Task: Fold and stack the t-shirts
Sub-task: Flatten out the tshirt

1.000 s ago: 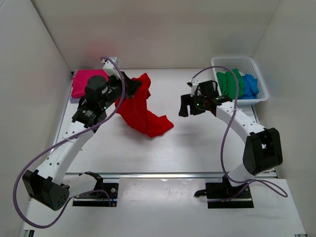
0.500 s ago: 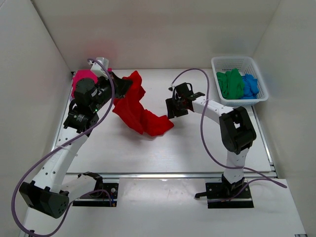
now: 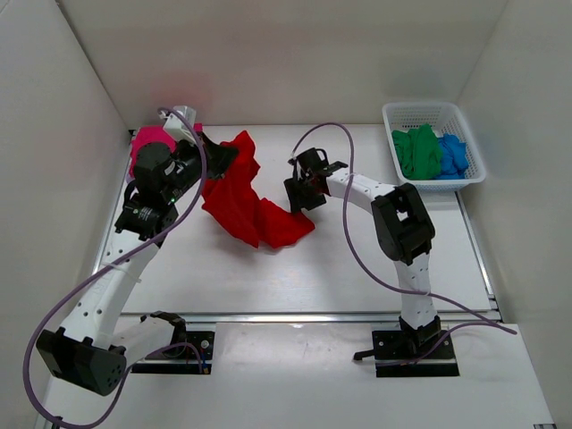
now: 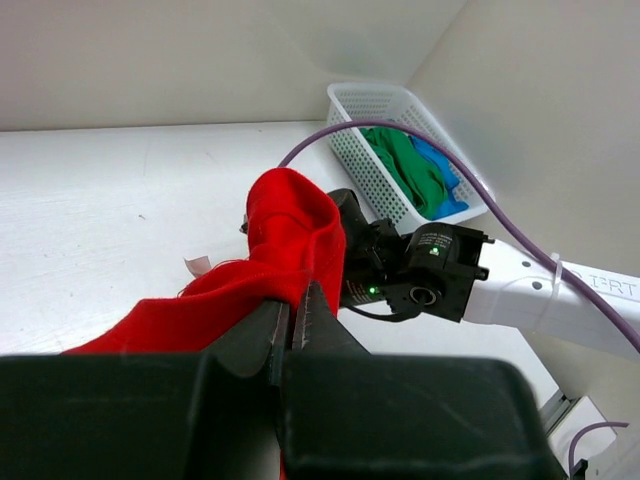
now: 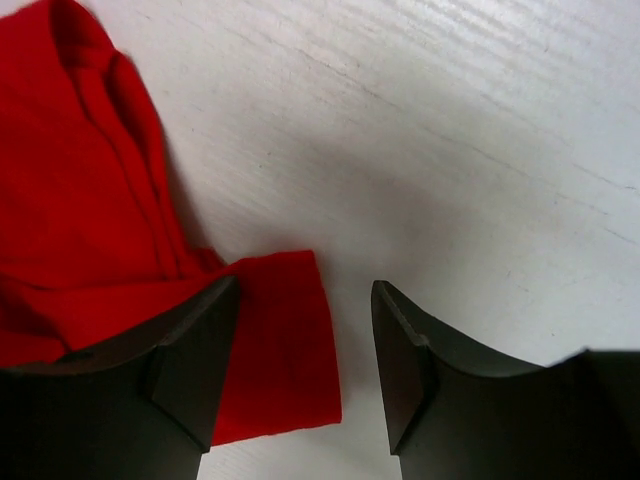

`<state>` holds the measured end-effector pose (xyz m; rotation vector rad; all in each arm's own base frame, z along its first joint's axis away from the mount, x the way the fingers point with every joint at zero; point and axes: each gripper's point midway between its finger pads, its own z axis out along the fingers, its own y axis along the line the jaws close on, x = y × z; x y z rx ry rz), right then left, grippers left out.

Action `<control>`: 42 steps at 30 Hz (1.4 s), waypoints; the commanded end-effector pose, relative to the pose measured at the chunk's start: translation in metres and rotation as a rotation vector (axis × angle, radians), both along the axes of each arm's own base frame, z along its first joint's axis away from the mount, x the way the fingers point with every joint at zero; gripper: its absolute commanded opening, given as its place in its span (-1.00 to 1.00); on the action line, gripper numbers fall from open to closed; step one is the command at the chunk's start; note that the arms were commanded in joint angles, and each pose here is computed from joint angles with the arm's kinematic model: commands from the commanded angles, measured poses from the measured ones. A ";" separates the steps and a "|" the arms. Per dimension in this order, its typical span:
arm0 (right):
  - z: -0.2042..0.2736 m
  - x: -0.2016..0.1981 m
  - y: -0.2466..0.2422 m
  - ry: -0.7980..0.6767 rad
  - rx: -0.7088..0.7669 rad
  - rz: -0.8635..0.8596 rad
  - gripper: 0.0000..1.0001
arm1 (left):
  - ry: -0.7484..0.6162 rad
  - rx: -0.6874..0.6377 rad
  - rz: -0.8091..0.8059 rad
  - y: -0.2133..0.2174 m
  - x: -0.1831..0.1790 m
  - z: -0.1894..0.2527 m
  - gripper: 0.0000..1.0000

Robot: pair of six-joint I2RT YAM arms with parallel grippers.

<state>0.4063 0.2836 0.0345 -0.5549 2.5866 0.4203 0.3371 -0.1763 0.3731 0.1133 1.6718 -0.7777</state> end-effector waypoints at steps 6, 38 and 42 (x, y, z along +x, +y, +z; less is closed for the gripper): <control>-0.020 -0.014 0.007 0.044 -0.081 0.070 -0.47 | -0.040 -0.032 0.004 0.006 -0.009 0.012 -1.00; 0.423 -0.079 -0.366 -0.972 0.167 -0.772 -1.00 | -0.281 0.223 0.655 0.148 -0.017 0.121 -1.00; 0.420 -0.085 -0.372 -0.972 0.093 -0.801 -1.00 | -0.292 0.245 0.700 0.159 -0.029 0.124 -1.00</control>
